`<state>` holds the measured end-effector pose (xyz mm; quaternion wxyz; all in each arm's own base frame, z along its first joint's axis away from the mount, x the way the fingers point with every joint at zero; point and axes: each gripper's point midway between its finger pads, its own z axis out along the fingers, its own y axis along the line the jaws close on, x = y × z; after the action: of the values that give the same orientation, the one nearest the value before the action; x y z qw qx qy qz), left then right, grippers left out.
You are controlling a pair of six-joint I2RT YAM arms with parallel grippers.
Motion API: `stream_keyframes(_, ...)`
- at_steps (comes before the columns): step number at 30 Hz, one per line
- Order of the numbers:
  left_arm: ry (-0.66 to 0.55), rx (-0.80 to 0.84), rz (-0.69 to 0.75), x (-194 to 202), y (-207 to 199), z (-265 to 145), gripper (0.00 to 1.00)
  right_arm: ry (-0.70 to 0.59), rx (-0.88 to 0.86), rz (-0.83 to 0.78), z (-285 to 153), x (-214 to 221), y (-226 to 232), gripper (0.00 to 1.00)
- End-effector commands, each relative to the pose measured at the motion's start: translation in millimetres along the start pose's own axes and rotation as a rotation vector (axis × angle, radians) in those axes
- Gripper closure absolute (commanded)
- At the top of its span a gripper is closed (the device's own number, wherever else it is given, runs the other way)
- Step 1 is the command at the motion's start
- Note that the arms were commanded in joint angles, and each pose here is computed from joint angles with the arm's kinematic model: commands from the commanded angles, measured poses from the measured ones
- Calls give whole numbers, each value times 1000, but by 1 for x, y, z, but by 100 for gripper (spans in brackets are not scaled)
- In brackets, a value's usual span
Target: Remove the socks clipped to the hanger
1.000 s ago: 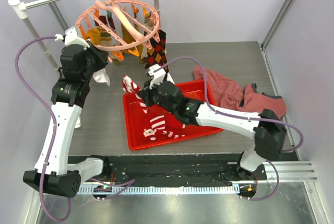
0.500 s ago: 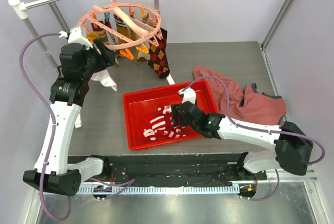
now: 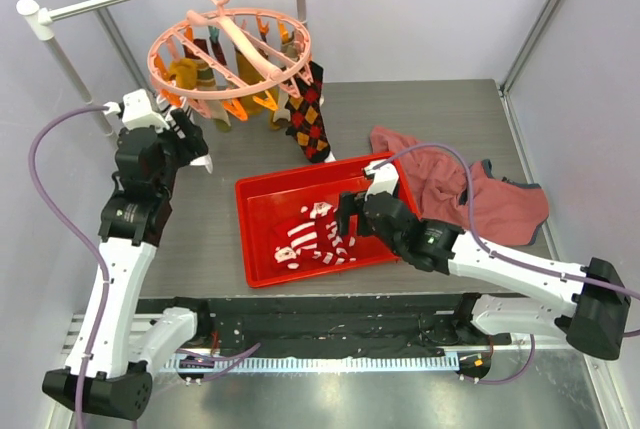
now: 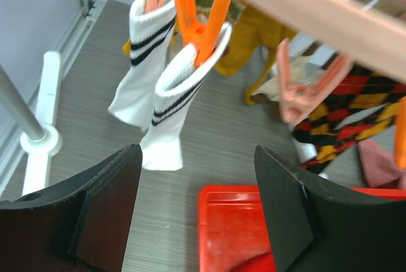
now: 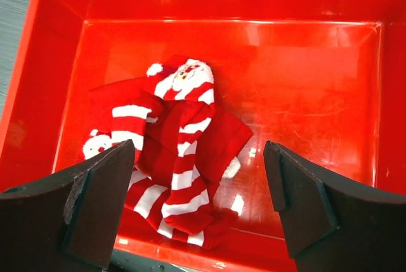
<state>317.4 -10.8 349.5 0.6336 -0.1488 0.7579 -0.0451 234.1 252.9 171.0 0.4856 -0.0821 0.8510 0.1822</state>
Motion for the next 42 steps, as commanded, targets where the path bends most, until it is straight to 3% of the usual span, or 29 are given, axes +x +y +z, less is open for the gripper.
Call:
stream_keyframes(1,-96,-44,73,-15,11,17,25,-59,-59,16,-12,-25,11,9)
stream_keyframes(10,-59,35,90,-12,31,42,23,-102,-150,47,-26,-42,26,11)
stream_keyframes(13,-31,113,105,-9,18,49,22,-117,-153,48,-28,-46,26,11)
stream_keyframes(25,-2,130,126,4,22,78,27,-165,-194,60,-40,-63,31,11)
stream_keyframes(30,-1,206,91,8,8,68,30,-177,-180,44,-39,-65,28,11)
stream_keyframes(32,-15,185,87,7,13,63,29,-172,-177,36,-37,-63,28,11)
stream_keyframes(35,-32,27,58,13,42,53,29,-165,-186,34,-34,-61,31,11)
stream_keyframes(36,-90,3,60,3,46,44,28,-163,-190,34,-34,-60,32,11)
stream_keyframes(37,-74,-33,61,22,56,44,27,-167,-195,37,-35,-61,33,11)
stream_keyframes(42,-130,-182,60,19,87,46,21,-176,-203,37,-38,-61,31,11)
